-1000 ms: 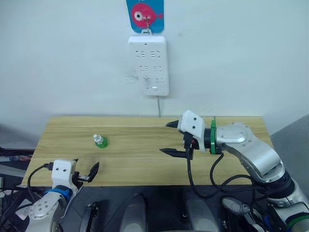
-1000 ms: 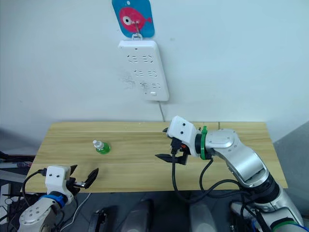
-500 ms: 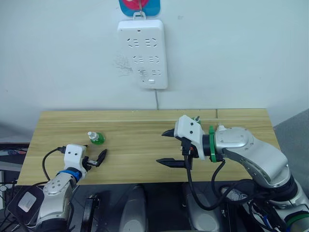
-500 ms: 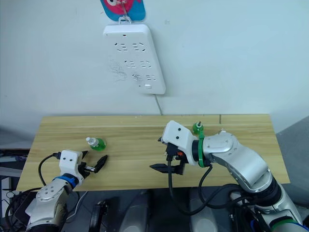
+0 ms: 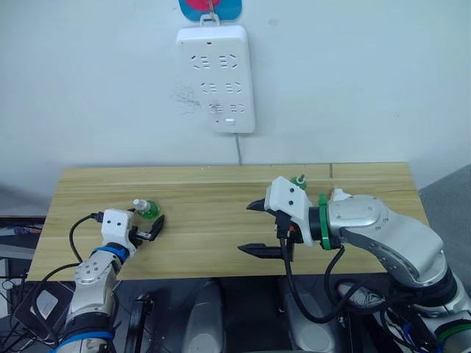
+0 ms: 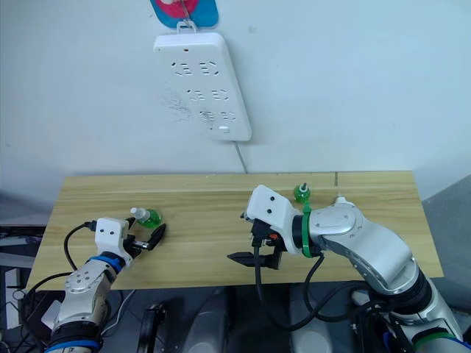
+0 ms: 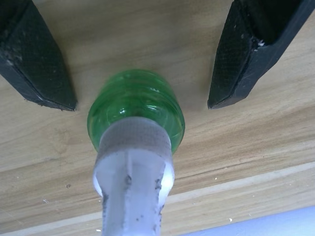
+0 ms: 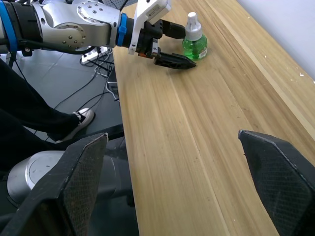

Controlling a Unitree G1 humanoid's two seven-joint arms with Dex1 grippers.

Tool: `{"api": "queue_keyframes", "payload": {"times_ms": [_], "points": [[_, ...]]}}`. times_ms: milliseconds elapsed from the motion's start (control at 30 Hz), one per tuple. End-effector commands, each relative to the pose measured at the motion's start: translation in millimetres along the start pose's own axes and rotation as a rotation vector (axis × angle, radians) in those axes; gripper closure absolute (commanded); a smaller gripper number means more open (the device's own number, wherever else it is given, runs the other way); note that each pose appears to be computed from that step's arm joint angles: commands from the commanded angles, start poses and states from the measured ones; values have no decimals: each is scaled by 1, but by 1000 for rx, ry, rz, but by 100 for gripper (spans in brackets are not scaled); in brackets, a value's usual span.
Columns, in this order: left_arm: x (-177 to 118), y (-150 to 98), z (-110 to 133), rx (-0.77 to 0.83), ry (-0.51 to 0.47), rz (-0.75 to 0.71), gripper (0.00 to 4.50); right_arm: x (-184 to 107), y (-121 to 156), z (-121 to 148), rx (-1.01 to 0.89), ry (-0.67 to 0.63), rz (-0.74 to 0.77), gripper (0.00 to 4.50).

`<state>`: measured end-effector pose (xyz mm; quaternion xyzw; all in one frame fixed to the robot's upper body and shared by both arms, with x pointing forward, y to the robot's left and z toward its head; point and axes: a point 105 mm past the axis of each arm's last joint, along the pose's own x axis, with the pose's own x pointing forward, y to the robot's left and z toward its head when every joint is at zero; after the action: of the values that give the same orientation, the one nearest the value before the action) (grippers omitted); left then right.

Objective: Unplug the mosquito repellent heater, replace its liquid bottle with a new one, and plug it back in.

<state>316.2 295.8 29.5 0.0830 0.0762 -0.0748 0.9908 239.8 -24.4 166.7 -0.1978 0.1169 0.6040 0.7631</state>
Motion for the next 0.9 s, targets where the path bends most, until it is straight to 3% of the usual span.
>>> {"api": "queue_keyframes", "payload": {"times_ms": [33, 67, 167, 367, 533, 700, 900], "points": [[-3, -6, -24, -26, 77, 7, 0, -5, 3, 8, -25, -31, 2, 5], [-2, -7, -24, -27, 75, 3, 0, -6, 4, 7, -23, -29, 2, 5], [-1, -12, -25, -40, 66, -7, 55, -6, 5, 6, -17, -25, 5, 0], [-2, -15, -27, -34, 64, -24, 227, -8, 5, 4, -16, -19, -2, 0], [-9, -12, -7, 36, 2, -55, 227, -9, 1, 6, -30, -47, -21, 0], [-24, -56, 51, 188, -86, -359, 227, -16, -4, 6, -20, -91, -49, 0], [-35, -109, 98, 255, -17, -787, 227, -24, -18, 11, 10, -153, -72, 0]]}}
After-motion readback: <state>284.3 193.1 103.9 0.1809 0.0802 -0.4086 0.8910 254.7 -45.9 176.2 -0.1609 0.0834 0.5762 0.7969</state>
